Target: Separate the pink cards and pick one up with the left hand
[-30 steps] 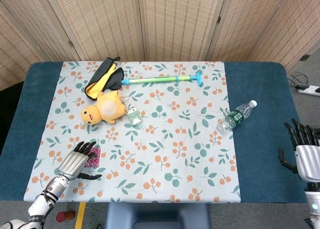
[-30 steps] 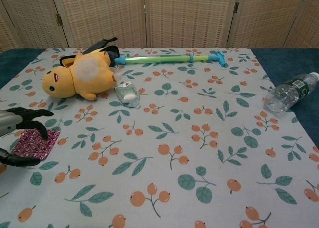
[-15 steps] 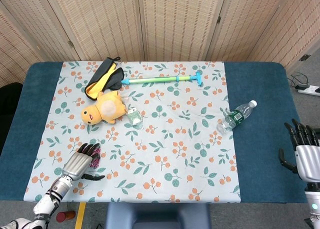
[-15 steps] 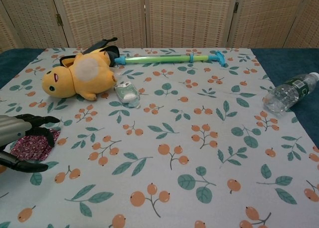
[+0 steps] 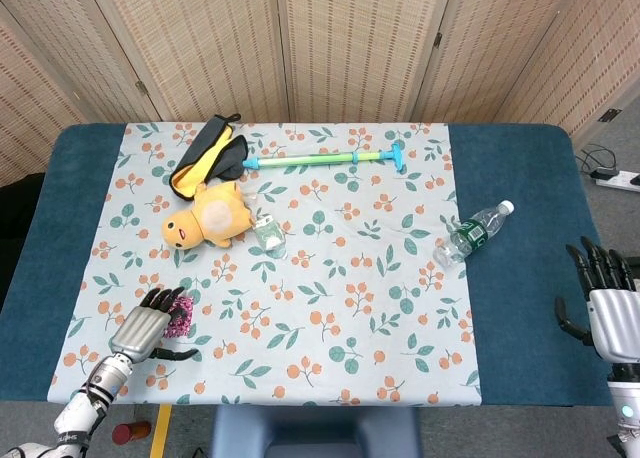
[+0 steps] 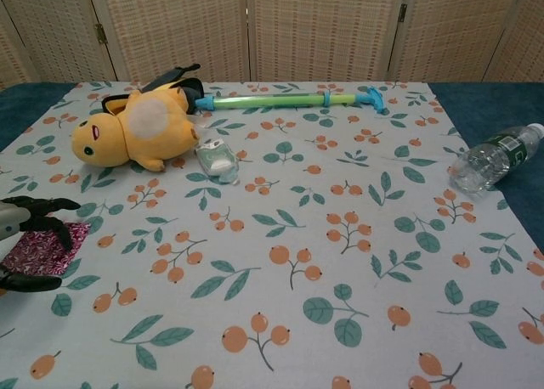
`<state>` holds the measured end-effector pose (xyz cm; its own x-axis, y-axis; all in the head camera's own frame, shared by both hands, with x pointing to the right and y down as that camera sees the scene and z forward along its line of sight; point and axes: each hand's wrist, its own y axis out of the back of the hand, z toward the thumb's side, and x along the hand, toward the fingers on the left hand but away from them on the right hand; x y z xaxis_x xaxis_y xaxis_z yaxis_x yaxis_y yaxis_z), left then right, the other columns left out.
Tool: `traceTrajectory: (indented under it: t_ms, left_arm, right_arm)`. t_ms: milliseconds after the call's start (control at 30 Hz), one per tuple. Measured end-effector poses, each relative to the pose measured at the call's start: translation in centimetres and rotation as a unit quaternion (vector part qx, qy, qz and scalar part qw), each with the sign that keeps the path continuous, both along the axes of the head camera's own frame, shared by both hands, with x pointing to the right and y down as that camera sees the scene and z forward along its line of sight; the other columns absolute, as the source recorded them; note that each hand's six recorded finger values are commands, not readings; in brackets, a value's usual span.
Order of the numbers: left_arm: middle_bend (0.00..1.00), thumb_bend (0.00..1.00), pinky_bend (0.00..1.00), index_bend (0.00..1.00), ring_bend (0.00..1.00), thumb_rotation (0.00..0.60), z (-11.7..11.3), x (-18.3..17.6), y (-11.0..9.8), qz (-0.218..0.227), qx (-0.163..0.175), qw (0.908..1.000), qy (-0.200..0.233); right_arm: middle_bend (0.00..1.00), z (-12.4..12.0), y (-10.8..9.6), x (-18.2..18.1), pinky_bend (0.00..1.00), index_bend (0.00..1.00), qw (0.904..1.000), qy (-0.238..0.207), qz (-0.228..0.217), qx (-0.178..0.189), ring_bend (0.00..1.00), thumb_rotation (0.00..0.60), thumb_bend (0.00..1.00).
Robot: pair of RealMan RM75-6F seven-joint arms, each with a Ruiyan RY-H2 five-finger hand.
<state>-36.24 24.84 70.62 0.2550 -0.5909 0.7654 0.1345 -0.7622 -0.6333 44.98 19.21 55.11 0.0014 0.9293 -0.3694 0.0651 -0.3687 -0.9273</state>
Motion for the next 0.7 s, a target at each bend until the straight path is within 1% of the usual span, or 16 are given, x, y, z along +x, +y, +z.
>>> traceTrajectory:
  t_ms: [267, 700]
  left_arm:
    - [0.00, 0.12, 0.00, 0.32, 0.00, 0.148, -0.1, -1.5, 0.1, -0.016, -0.001, 0.9998, -0.012]
    - [0.00, 0.12, 0.00, 0.32, 0.00, 0.146, -0.7, -3.2, 0.6, -0.027, -0.003, 0.9993, -0.026]
  right_arm:
    - [0.00, 0.0, -0.1, -0.2, 0.00, 0.00, 1.0000, -0.001, -0.002, 0.000, 0.00, 0.481, 0.55]
    - [0.00, -0.1, -0.1, -0.3, 0.00, 0.00, 1.0000, -0.001, -0.003, 0.002, 0.00, 0.480, 0.55]
